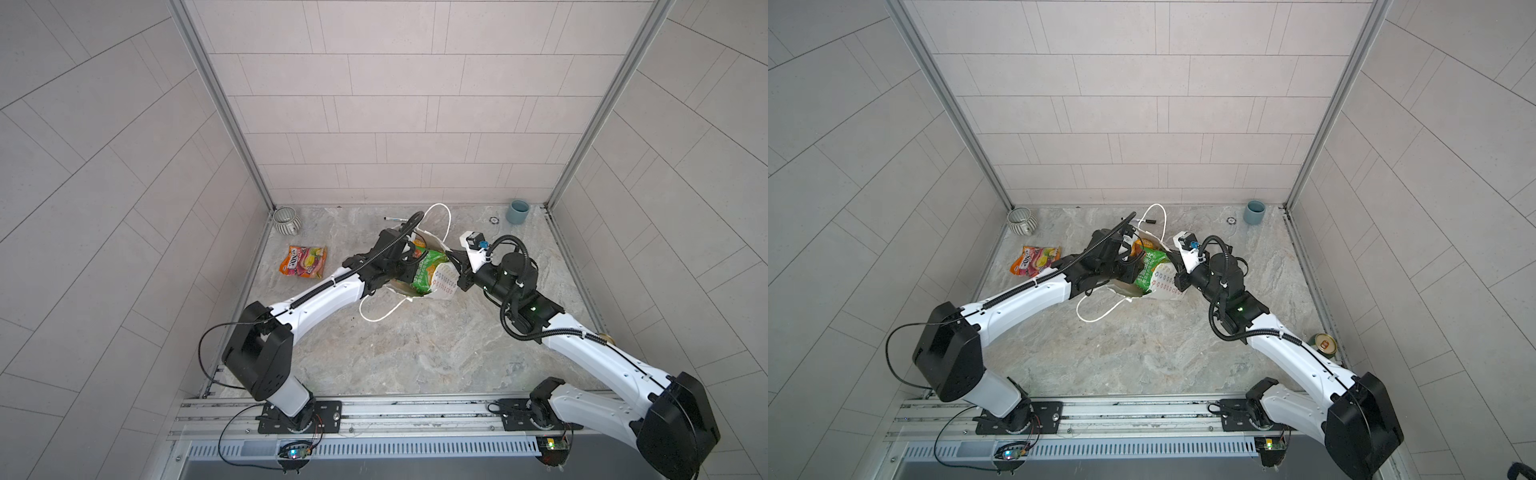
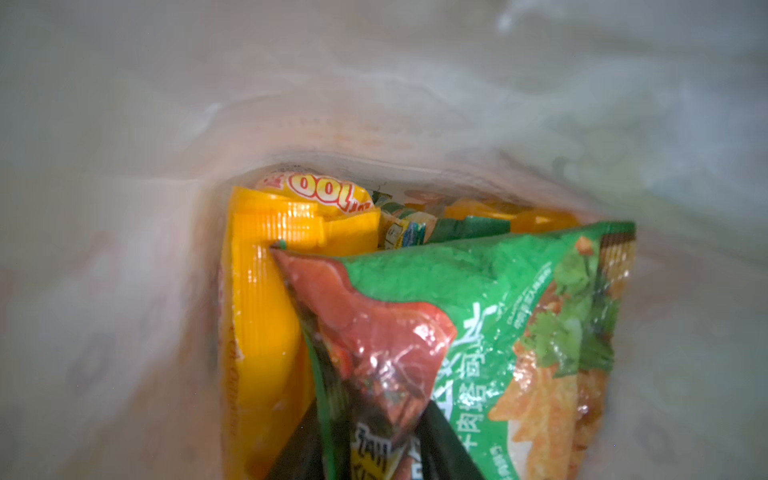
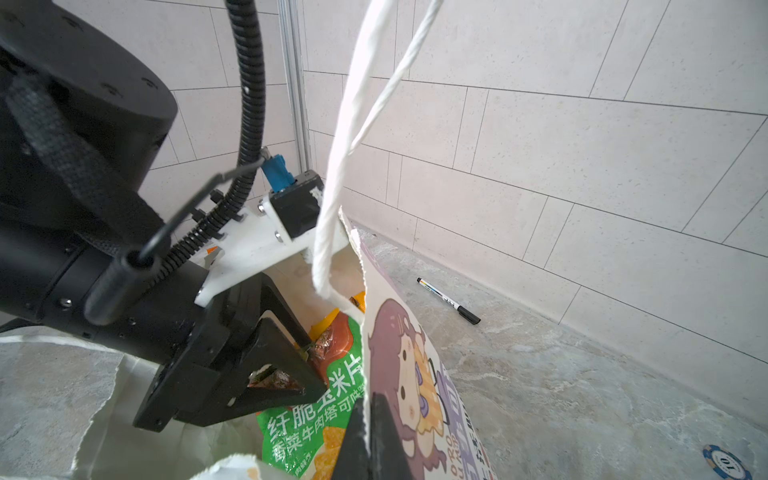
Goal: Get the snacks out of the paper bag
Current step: 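Grasp the green chip bag inside the bag with the left gripper, then lift the green chip bag up out of the paper bag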
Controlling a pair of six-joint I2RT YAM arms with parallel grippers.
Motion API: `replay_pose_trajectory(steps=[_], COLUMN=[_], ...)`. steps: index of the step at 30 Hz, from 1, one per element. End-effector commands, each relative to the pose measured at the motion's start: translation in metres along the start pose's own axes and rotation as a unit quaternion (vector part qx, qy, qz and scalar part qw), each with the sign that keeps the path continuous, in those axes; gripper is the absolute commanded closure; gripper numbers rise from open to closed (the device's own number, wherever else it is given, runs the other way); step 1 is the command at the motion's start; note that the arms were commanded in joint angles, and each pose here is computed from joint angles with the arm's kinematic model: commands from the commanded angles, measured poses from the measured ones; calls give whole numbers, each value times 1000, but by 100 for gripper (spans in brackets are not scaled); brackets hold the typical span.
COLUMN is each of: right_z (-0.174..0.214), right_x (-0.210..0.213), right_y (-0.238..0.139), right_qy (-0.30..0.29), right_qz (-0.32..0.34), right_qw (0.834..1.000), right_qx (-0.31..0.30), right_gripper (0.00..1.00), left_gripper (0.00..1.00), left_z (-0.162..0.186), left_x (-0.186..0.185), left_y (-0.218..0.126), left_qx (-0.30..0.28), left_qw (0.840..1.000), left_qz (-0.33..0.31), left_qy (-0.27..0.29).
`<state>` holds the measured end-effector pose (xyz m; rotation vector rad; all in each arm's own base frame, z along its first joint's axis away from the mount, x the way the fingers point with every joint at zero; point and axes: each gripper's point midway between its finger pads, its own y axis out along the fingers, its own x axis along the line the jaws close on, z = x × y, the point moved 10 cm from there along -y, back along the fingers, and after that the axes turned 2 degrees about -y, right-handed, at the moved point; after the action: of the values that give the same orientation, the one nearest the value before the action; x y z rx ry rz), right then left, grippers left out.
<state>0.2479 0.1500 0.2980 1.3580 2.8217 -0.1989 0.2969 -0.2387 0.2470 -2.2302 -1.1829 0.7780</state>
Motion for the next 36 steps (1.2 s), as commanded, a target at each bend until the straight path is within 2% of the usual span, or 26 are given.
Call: replay_pose_trajectory(steps=[1, 3, 5, 6, 10, 12, 36], right_z=[-7, -7, -6, -5, -7, -6, -6], right_x=[0, 0, 0, 0, 0, 0, -3], right_y=[-4, -4, -4, -3, -4, -4, -3], right_qy=[4, 3, 4, 4, 4, 4, 3], right_qz=[-2, 0, 0, -1, 1, 1, 18], right_qw=[1000, 1000, 1000, 1000, 1000, 1000, 1000], right_qx=[-22, -21, -20, -19, -21, -21, -16], right_gripper=[100, 100, 100, 100, 100, 100, 100], left_gripper=[72, 77, 89, 91, 94, 100, 100], left_z=[-2, -3, -5, -5, -12, -15, -39], left_x=[-3, -3, -4, -5, -6, -7, -16], left_y=[-8, -10, -12, -13, -21, -26, -101], left_qx=[-14, -17, -21, -23, -32, -38, -85], left_qw=[1000, 1000, 1000, 1000, 999, 999, 995], left_qz=[13, 13, 16, 18, 18, 17, 17], left_qy=[8, 9, 9, 11, 15, 17, 54])
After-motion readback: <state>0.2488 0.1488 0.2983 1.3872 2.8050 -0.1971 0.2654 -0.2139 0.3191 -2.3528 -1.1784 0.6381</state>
